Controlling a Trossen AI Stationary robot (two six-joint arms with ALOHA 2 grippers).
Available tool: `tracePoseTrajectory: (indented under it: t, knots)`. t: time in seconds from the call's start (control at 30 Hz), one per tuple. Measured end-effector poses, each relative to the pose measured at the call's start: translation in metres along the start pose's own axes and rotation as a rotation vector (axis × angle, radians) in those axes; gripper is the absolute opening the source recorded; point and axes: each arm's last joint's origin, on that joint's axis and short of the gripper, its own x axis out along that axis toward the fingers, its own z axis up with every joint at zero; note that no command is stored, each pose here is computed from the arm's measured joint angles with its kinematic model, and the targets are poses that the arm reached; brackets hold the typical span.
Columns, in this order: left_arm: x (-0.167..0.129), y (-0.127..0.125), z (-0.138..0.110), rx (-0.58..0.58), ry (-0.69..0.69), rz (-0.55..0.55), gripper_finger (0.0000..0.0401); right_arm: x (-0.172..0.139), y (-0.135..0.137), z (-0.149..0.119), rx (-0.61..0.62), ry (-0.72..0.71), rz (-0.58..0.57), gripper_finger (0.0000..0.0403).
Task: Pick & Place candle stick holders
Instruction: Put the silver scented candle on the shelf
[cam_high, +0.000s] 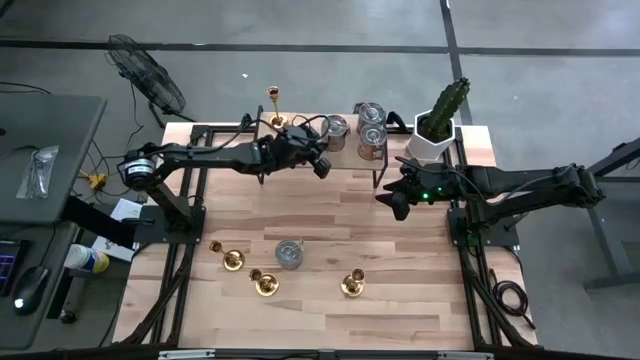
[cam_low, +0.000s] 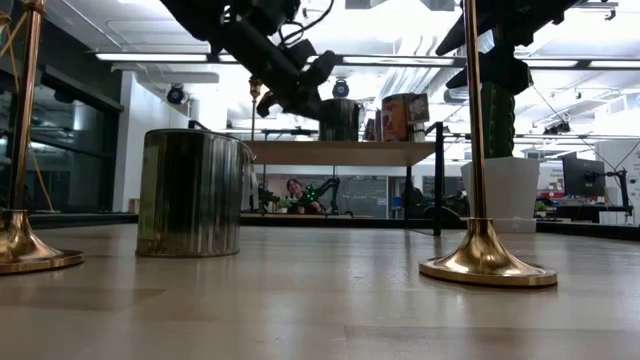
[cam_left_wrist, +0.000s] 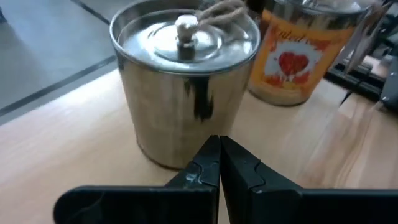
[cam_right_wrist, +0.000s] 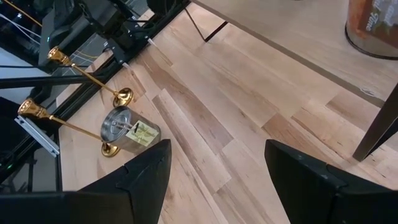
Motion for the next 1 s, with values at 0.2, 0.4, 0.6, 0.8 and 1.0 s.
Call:
tracePoseTrajectory:
  t: [0.2,0.4,0.6,0.8,1.0]
  knots:
    - [0.005,-0.002,-0.001,-0.007,-0.013,-0.023,0.0,0.0,0.0,0.0,0.0,0.0,0.0,0.0252]
    - [0.015,-0.003,-0.002,-0.022,-0.051,-0.025,0.0,0.0,0.0,0.0,0.002,0.0,0.0,0.0252]
    - [0.017,0.001,-0.002,-0.044,-0.061,0.008,0.0,0.0,0.0,0.0,0.003,0.0,0.0,0.0252]
    - [0.019,0.01,0.003,-0.066,-0.092,0.026,0.0,0.0,0.0,0.0,0.003,0.0,0.0,0.0252]
    - [0.021,0.017,0.007,-0.083,-0.112,0.038,0.0,0.0,0.0,0.0,0.002,0.0,0.0,0.0252]
